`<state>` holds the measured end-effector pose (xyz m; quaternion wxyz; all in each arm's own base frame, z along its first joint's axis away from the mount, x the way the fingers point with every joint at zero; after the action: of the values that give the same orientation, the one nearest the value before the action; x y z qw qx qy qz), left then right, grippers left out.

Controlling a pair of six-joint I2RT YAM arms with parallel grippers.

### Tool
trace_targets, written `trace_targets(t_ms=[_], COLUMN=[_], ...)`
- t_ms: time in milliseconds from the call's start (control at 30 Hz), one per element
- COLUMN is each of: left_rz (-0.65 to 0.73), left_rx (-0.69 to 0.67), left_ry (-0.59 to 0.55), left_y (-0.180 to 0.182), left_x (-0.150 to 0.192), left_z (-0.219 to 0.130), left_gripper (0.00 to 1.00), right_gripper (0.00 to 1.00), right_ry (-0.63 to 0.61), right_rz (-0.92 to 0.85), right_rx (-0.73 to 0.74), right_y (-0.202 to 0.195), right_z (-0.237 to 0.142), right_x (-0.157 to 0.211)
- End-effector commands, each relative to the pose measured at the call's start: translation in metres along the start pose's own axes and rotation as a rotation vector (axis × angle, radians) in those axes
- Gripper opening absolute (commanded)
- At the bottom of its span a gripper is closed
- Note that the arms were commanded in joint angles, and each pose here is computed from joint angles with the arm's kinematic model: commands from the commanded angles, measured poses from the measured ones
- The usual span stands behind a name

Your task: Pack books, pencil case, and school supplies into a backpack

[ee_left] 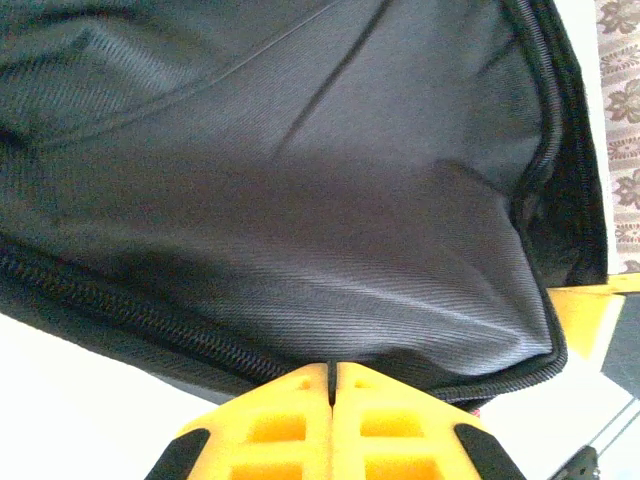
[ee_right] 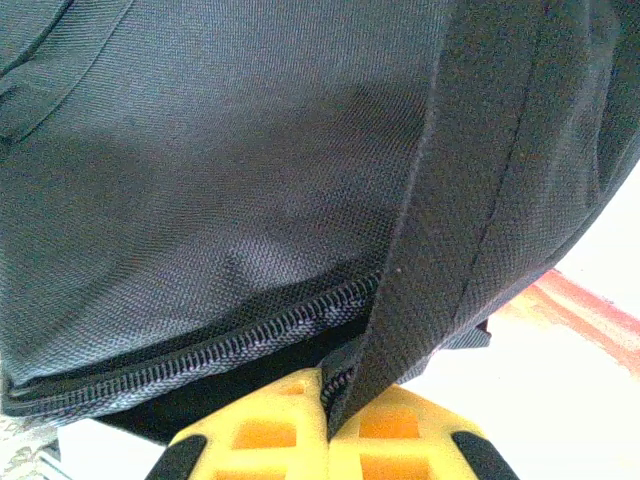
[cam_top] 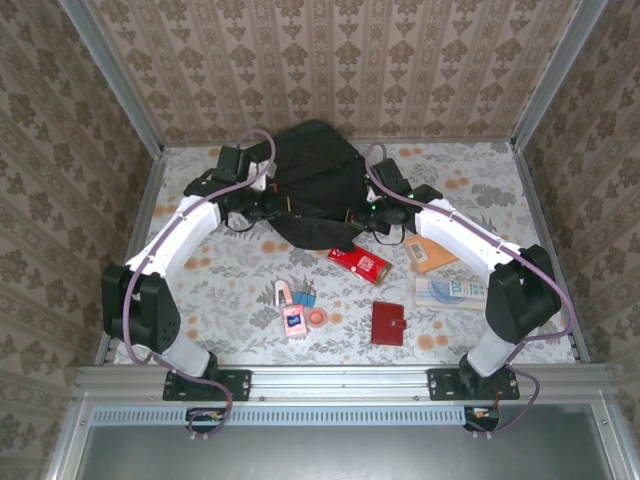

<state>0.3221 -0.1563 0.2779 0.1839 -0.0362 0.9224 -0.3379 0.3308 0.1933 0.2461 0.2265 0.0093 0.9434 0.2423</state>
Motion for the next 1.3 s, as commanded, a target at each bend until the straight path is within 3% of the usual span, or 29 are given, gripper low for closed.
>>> trace_targets(t_ms=[0, 67, 133, 267, 433, 567, 733, 1133, 1267], left_rz=[0.097, 0.103, 0.096, 0.058, -0.006, -0.026, -0.063, -0.085, -0.087], left_rx=[-0.074, -0.056, -0.019, 0.056, 0.147, 0.190, 0.251, 0.284, 0.280], left_ry=[-0.094, -0.089, -0.071, -0.010, 0.108, 0.192, 0.231, 0.264, 0.269], left_y=[-0.016, -0.023, -0.029, -0.036, -0.046, -0.060, -0.074, -0.077, -0.075], left_x=[-0.017, -0.020, -0.022, -0.016, 0.007, 0.025, 0.037, 0.047, 0.048], left_z=[-0.016, -0.015, -0.013, 0.001, 0.037, 0.065, 0.082, 0.087, 0.088], left_gripper=[0.00, 0.00, 0.00, 0.00, 0.00, 0.00, 0.00, 0.00, 0.00], right_gripper=[0.06, 0.21, 0.42, 0.54, 0.56, 0.63, 0.62, 0.57, 0.46], right_ry=[0.027, 0.032, 0.031, 0.001, -0.004, -0.025, -0.056, -0.145, -0.110], right_rz=[-0.023, -0.042, -0.038, 0.074, 0.316, 0.439, 0.620, 0.690, 0.687], right_rx=[0.190, 0.189, 0.181, 0.083, -0.092, -0.095, -0.053, -0.037, -0.067], right_y=[-0.023, -0.021, -0.018, -0.008, 0.003, 0.002, -0.017, -0.039, -0.037], right_z=[-0.008, -0.008, -0.011, -0.024, -0.032, -0.027, -0.016, 0.012, 0.024], right_x=[-0.001, -0.003, -0.005, -0.007, 0.001, 0.012, 0.030, 0.024, 0.024])
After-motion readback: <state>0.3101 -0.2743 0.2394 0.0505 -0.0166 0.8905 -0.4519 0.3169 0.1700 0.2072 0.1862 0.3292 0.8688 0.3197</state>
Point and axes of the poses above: each hand's point on the last joint's axis, 136 mm out from that joint toward the fingers, its own z axis out along the fingers, its own y axis along the line the jaws close on, x = y × z, the point moved 10 cm from there along -z, back along the fingers, and after that the axes turned 11 degrees about -z, right-handed, at the moved point
